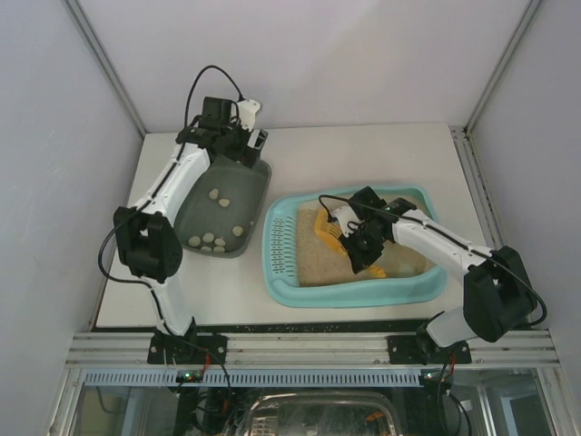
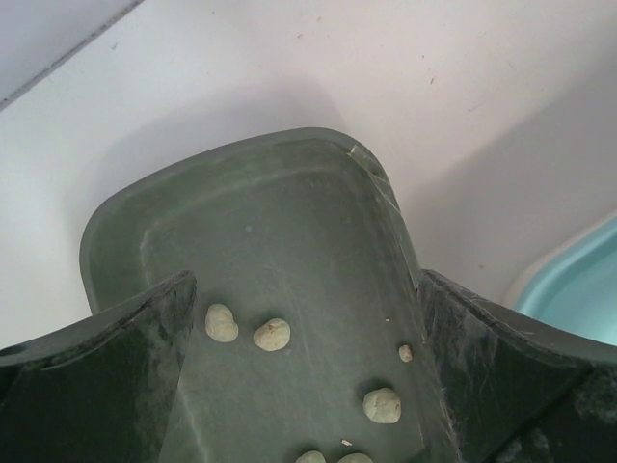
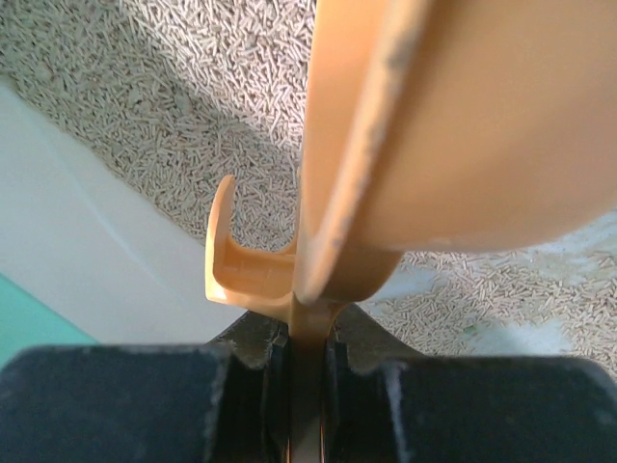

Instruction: Clean the litter box

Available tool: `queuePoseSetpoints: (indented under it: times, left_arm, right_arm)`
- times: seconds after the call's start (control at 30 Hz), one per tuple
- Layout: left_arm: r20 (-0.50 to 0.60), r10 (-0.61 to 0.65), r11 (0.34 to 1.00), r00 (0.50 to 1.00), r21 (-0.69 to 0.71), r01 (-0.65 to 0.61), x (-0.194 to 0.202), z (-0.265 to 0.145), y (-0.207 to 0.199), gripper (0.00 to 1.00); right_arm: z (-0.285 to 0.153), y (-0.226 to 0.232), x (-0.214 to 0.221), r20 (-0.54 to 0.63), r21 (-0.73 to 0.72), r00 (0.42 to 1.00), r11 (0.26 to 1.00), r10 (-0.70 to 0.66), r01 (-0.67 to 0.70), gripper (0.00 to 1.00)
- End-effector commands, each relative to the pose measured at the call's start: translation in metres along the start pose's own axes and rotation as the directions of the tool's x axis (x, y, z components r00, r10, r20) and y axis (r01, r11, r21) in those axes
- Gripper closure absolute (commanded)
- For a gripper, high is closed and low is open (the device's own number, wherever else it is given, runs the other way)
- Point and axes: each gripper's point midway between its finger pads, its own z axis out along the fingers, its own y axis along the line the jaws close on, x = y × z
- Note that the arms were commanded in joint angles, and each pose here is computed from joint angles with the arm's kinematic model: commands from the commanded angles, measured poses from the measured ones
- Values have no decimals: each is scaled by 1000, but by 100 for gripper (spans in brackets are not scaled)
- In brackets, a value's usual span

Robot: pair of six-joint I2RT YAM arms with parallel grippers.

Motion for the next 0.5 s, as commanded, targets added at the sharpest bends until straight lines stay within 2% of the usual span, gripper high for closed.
queuePoseSetpoints:
  times: [0.0, 0.03, 0.1, 0.13, 0.17, 0.2, 0.23, 0.37, 0.47]
  left_arm:
    - [28, 12, 1000, 1000, 3, -12, -23, -5, -5, 0]
    - [31, 9, 1000, 999, 2, -10, -25, -4, -6, 0]
    - [42, 3, 1000, 999, 7, -3, -29, -1, -7, 0]
    - [47, 7, 1000, 999, 10, -7, -30, 1, -7, 0]
    - [53, 14, 1000, 999, 15, -15, -31, 2, -8, 0]
    - [58, 24, 999, 998, 21, -26, -31, 4, -8, 0]
    - [68, 32, 999, 997, 24, -34, -32, 5, -8, 0]
    - [104, -1, 1000, 995, 15, -1, -37, 7, 5, 0]
    - [116, -25, 999, 993, 33, 21, -33, -2, 11, 0]
  right_arm:
    - [-6, 0, -26, 80, -19, 997, 1000, -15, 17, 96]
    - [-6, -3, -27, 81, -4, 997, 1000, -8, 9, 88]
    - [-10, -12, -28, 75, 39, 997, 999, 14, -17, 63]
    - [-11, -16, -28, 71, 47, 997, 999, 24, -27, 57]
    - [-14, -18, -29, 71, 51, 997, 998, 32, -35, 45]
    - [-16, -20, -30, 73, 56, 997, 998, 35, -39, 13]
    - [-17, -23, -30, 72, 71, 997, 997, 37, -42, 2]
    - [-29, -42, -35, 56, 204, 997, 977, 48, -59, 0]
    - [-59, -63, -60, 151, 345, 980, 923, 127, -173, 0]
